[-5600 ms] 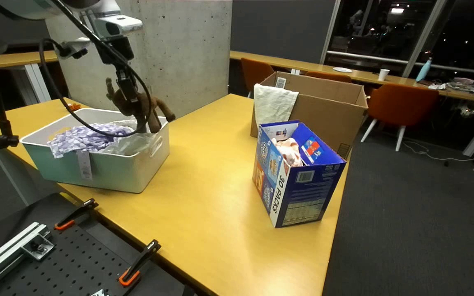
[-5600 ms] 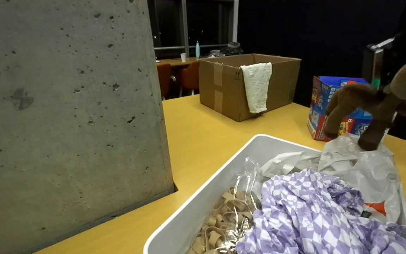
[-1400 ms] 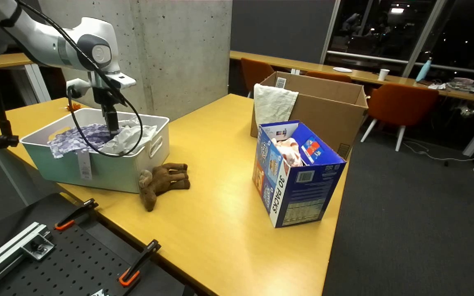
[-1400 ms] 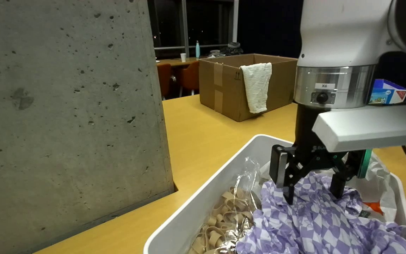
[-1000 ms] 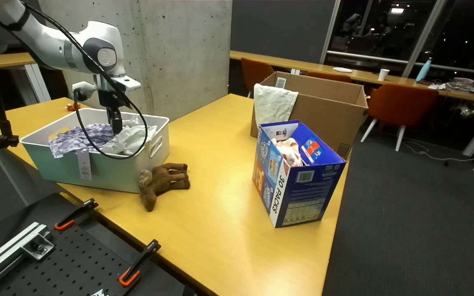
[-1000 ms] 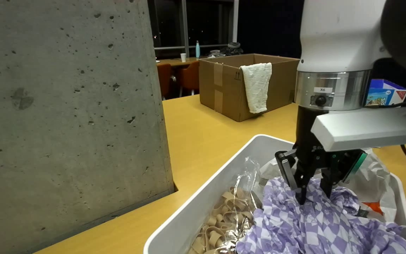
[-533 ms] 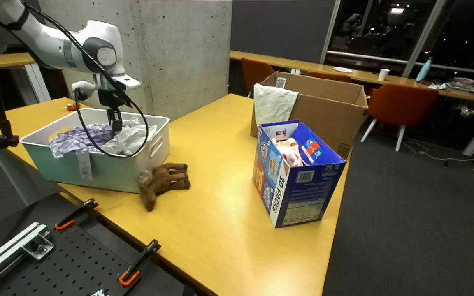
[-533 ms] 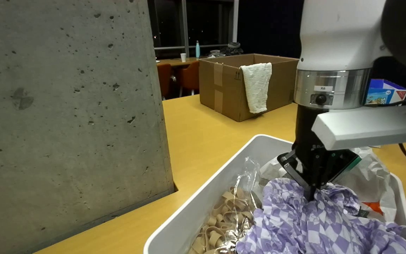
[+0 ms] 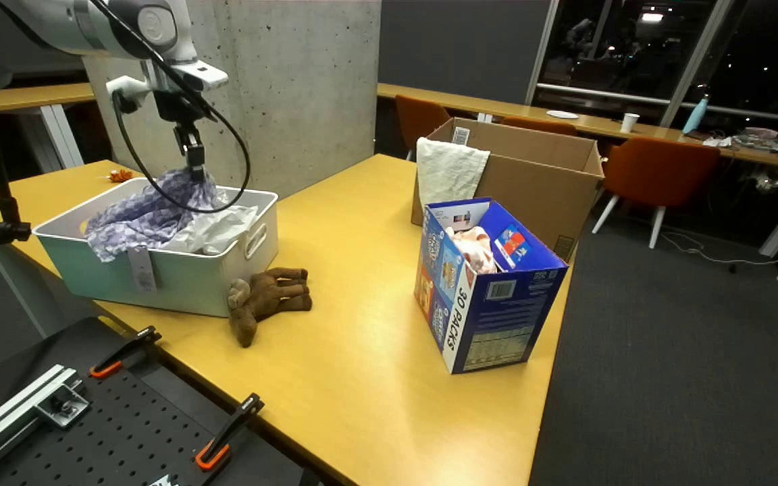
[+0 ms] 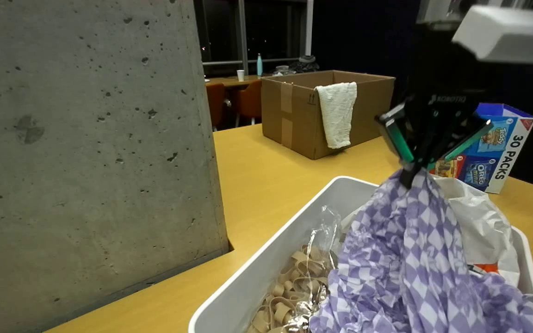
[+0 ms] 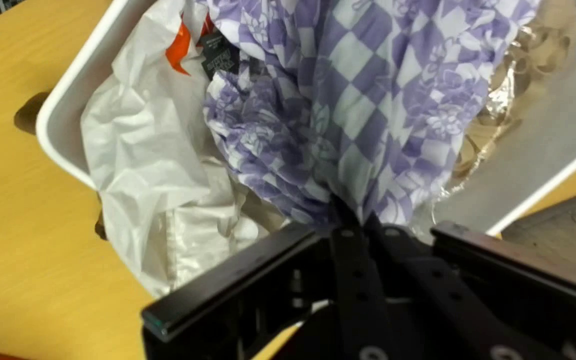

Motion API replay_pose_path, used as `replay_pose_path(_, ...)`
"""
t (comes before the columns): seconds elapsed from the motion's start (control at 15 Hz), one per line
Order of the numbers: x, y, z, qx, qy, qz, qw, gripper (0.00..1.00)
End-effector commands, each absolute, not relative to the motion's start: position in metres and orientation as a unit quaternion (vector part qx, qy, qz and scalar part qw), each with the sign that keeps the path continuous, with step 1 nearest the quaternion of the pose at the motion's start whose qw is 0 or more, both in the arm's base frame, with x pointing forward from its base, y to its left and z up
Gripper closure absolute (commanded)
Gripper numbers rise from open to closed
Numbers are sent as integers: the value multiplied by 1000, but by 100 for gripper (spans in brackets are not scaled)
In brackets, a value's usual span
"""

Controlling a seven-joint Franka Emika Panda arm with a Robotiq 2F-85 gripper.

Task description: Remove the toy moose and checked cloth from the white basket, put them on the table and then put them inside the blue box

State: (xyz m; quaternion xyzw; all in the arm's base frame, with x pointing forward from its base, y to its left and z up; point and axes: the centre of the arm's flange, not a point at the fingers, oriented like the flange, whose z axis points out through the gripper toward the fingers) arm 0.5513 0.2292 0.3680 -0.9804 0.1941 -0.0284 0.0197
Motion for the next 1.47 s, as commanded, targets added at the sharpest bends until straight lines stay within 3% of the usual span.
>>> replay_pose_path(0.0, 512, 197, 432, -979, 188, -68, 42, 99)
replay_pose_path(0.6, 385, 118, 521, -957, 214, -166, 101, 99)
replay_pose_path(1.0, 347, 27, 601, -952, 213, -197, 96, 99)
replay_pose_path(1.4, 314, -119, 665, -944, 236, -206, 107, 99)
